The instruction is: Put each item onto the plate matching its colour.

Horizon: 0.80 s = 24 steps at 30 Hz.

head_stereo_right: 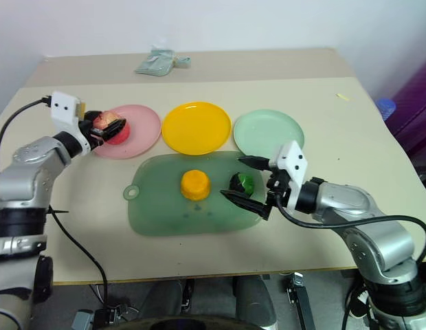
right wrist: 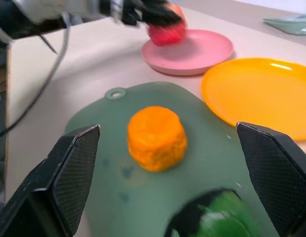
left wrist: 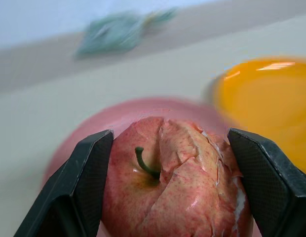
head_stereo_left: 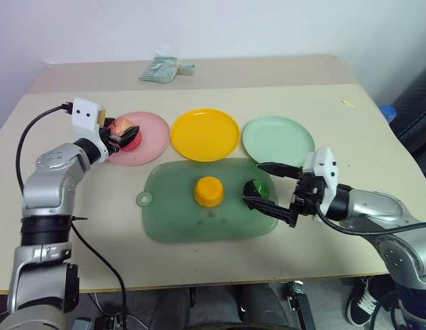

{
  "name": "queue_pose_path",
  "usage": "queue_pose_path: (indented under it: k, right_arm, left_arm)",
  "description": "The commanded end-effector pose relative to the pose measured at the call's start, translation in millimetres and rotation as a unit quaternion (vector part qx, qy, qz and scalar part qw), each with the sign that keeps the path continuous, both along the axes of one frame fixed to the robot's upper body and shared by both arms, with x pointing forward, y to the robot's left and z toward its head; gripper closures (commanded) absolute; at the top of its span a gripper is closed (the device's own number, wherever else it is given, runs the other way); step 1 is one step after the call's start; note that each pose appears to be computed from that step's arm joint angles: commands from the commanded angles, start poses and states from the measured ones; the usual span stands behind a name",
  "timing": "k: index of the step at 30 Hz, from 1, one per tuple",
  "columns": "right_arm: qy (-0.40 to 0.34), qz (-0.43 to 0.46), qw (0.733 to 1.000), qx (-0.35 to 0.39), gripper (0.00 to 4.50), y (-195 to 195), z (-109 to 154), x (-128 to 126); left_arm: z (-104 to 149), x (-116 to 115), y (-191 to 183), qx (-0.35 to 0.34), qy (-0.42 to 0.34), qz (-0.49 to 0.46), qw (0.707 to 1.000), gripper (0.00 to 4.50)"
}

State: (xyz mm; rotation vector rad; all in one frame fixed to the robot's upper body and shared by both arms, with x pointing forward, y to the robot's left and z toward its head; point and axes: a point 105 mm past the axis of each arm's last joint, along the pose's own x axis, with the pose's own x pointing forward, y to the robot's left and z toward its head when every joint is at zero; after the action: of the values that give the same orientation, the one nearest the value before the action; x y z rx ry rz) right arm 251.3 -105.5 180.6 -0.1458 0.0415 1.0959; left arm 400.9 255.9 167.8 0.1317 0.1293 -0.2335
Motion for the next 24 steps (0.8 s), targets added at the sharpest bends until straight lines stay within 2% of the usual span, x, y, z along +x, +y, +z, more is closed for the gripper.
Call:
queue_pose_path:
  k: [1, 6, 9, 12, 16, 21, 23, 24]
  right_arm:
    - [-0.025, -0.012, 1.0, 0.001, 0.0, 12, 7, 9]
    - [-0.022, -0.007, 1.0, -0.014, 0.0, 41, 4, 18]
    - [-0.028, 0.004, 0.999, -0.033, 0.0, 65, 0, 21]
    - [-0.024, -0.001, 0.998, -0.06, 0.0, 76, -10, 29]
    - [0.0, -0.012, 0.996, -0.093, 0.0, 78, -27, 38]
    - [0.021, -0.018, 0.993, -0.117, 0.0, 81, -43, 45]
    - [0.028, -0.014, 0.992, -0.122, 0.0, 82, -46, 45]
    - [0.032, -0.012, 0.992, -0.121, 0.25, 82, -47, 45]
  left_arm:
    - [5, 11, 9, 0.016, -0.014, 0.024, 0.999, 0.02]
    - [22, 7, 18, 0.019, -0.062, 0.017, 0.998, 0.02]
    - [43, -17, 28, 0.019, -0.119, -0.017, 0.993, 0.02]
    - [49, -45, 28, 0.042, -0.141, -0.064, 0.987, 0.02]
    - [36, -82, 16, 0.08, -0.115, -0.134, 0.981, 0.02]
    - [-3, -139, -30, 0.086, -0.034, -0.265, 0.96, 0.02]
    - [-14, -153, -39, 0.081, -0.014, -0.284, 0.955, 0.02]
    - [-18, -157, -43, 0.078, -0.01, -0.289, 0.954, 0.0]
